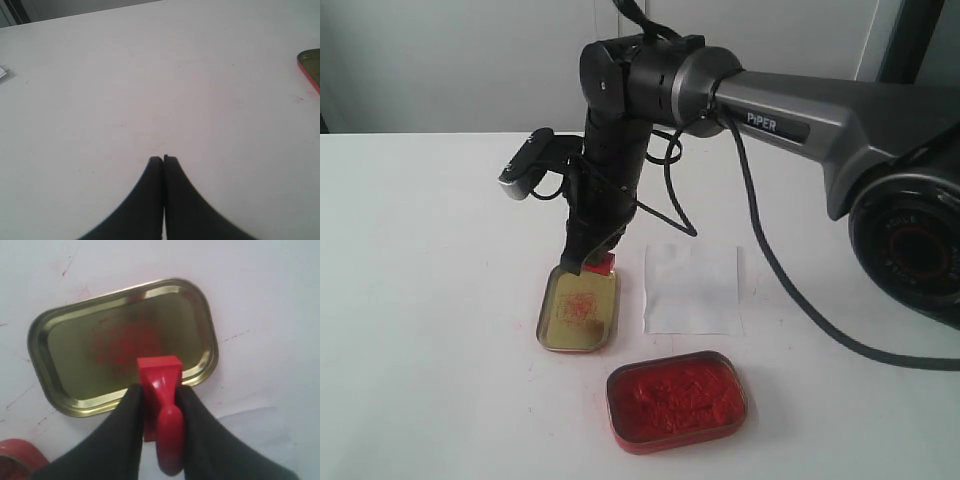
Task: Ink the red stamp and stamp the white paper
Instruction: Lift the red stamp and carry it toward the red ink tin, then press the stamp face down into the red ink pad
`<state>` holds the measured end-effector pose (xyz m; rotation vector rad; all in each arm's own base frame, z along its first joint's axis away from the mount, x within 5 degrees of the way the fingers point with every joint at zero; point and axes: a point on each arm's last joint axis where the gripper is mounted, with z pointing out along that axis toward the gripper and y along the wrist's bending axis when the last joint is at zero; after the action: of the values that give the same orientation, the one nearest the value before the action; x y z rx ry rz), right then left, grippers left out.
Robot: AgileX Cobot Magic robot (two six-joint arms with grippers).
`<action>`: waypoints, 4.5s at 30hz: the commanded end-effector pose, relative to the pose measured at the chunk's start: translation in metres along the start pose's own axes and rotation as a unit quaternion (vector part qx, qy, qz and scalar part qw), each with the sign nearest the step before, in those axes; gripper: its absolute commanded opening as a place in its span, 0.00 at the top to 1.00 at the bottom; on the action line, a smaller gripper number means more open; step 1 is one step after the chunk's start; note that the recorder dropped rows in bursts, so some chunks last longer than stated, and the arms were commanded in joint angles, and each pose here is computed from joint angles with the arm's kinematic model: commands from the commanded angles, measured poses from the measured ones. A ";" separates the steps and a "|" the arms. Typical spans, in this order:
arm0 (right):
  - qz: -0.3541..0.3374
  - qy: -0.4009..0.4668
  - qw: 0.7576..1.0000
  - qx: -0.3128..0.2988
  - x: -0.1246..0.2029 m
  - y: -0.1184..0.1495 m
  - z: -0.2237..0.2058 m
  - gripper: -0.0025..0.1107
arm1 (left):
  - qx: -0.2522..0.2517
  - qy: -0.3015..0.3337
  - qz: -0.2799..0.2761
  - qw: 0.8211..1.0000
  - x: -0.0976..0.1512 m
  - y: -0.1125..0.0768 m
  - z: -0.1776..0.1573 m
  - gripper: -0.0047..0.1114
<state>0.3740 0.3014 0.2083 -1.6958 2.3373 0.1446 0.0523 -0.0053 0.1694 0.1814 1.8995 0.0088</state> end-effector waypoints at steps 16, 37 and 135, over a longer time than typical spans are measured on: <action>0.039 0.012 0.999 0.008 0.045 0.025 -0.054 0.98 | 0.000 0.001 0.000 1.000 0.001 0.000 0.000 0.96; 0.024 0.005 1.000 0.016 0.114 0.079 -0.049 0.98 | 0.000 0.001 0.000 1.000 0.001 0.000 0.000 0.96; 0.018 -0.016 0.998 0.052 0.128 0.098 -0.017 0.98 | 0.000 0.001 0.000 1.000 0.001 0.000 0.000 0.96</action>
<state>0.2416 0.2115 0.1805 -1.6113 2.3167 0.0508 0.0523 -0.0053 0.1694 0.1814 1.8995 0.0088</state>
